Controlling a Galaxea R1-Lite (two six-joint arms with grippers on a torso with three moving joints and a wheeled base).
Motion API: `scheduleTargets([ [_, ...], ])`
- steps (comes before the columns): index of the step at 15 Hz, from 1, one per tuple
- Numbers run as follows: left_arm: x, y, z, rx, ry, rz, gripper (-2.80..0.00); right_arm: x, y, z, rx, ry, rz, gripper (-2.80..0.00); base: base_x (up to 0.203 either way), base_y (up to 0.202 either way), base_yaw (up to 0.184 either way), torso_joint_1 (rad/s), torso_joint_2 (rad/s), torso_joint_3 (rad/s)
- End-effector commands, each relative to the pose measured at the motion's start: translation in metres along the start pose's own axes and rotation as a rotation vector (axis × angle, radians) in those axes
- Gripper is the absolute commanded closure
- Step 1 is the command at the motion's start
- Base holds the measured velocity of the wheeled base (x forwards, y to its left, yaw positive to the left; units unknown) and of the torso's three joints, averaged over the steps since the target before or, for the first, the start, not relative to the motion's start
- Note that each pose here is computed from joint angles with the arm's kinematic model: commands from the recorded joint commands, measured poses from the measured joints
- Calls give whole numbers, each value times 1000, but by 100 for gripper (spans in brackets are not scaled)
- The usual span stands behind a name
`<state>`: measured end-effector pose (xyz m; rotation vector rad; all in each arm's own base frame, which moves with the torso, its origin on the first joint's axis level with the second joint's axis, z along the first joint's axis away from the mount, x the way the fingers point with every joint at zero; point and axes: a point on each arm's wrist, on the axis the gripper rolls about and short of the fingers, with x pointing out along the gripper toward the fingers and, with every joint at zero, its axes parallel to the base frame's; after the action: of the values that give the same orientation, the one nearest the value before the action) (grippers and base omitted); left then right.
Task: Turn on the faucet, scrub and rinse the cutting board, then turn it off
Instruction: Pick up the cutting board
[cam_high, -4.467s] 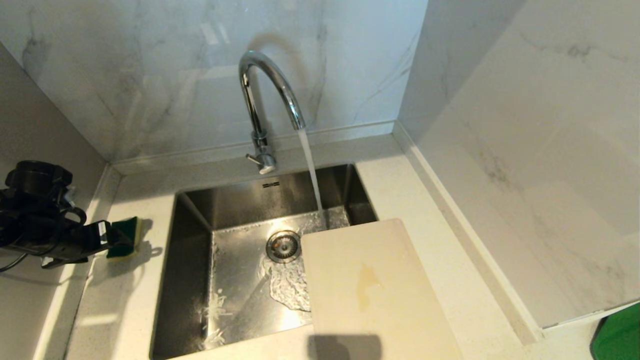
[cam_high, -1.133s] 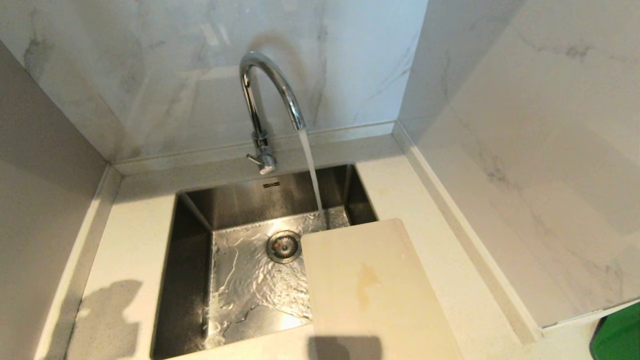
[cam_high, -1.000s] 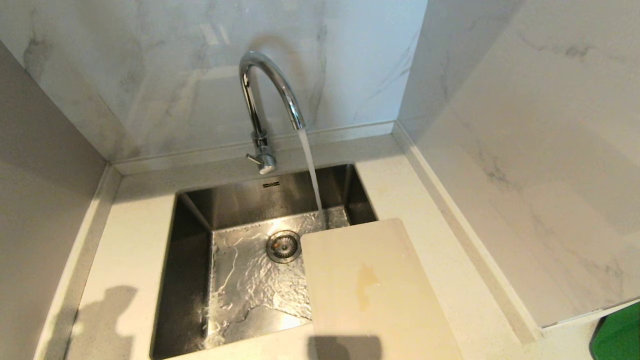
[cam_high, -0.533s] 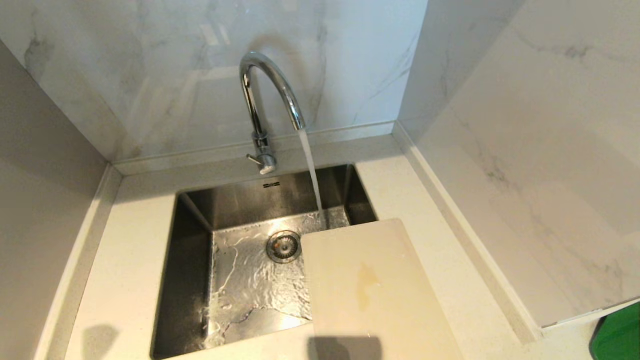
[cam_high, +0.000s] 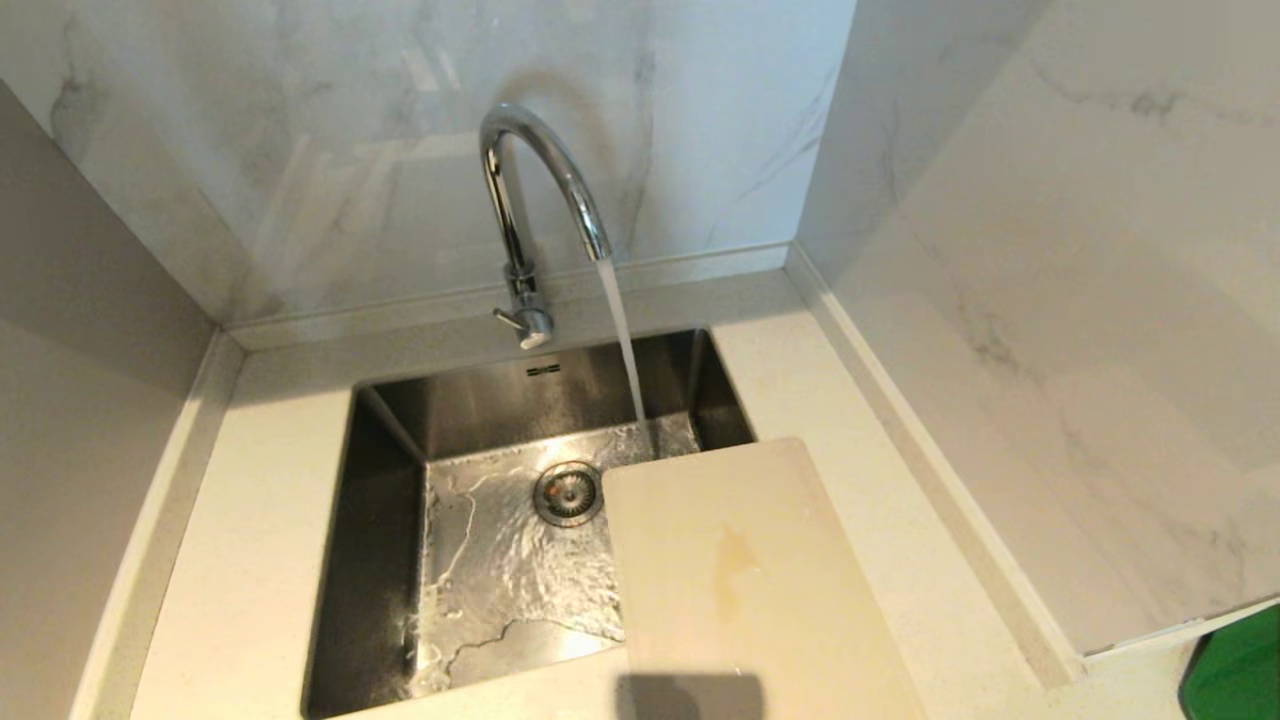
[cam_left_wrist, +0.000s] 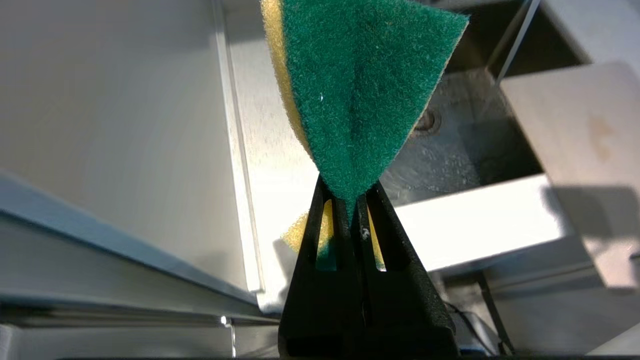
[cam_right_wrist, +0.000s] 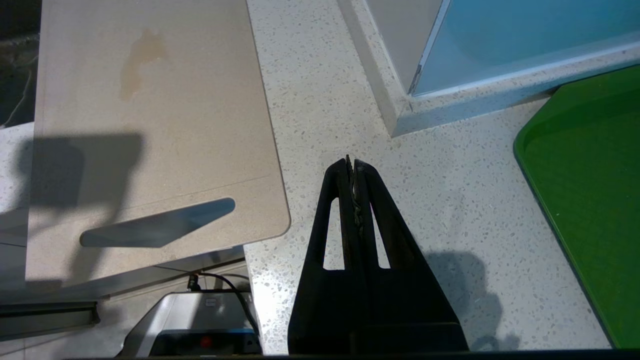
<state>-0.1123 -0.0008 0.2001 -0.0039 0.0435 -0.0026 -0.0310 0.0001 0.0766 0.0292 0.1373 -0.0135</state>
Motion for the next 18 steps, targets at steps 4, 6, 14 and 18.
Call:
scheduleTargets([
  [4, 41, 1, -64, -1, 66, 1, 0, 0, 0, 0, 0, 3, 1, 0, 0, 0, 0, 0, 0, 0],
  [6, 65, 1, -86, 8, 58, -1, 0, 0, 0, 0, 0, 2, 1, 0, 0, 0, 0, 0, 0, 0],
  [14, 89, 1, -120, 27, 58, -2, 0, 0, 0, 0, 0, 2, 1, 0, 0, 0, 0, 0, 0, 0],
  [18, 89, 1, -120, 14, 58, 2, 0, 0, 0, 0, 0, 2, 1, 0, 0, 0, 0, 0, 0, 0],
])
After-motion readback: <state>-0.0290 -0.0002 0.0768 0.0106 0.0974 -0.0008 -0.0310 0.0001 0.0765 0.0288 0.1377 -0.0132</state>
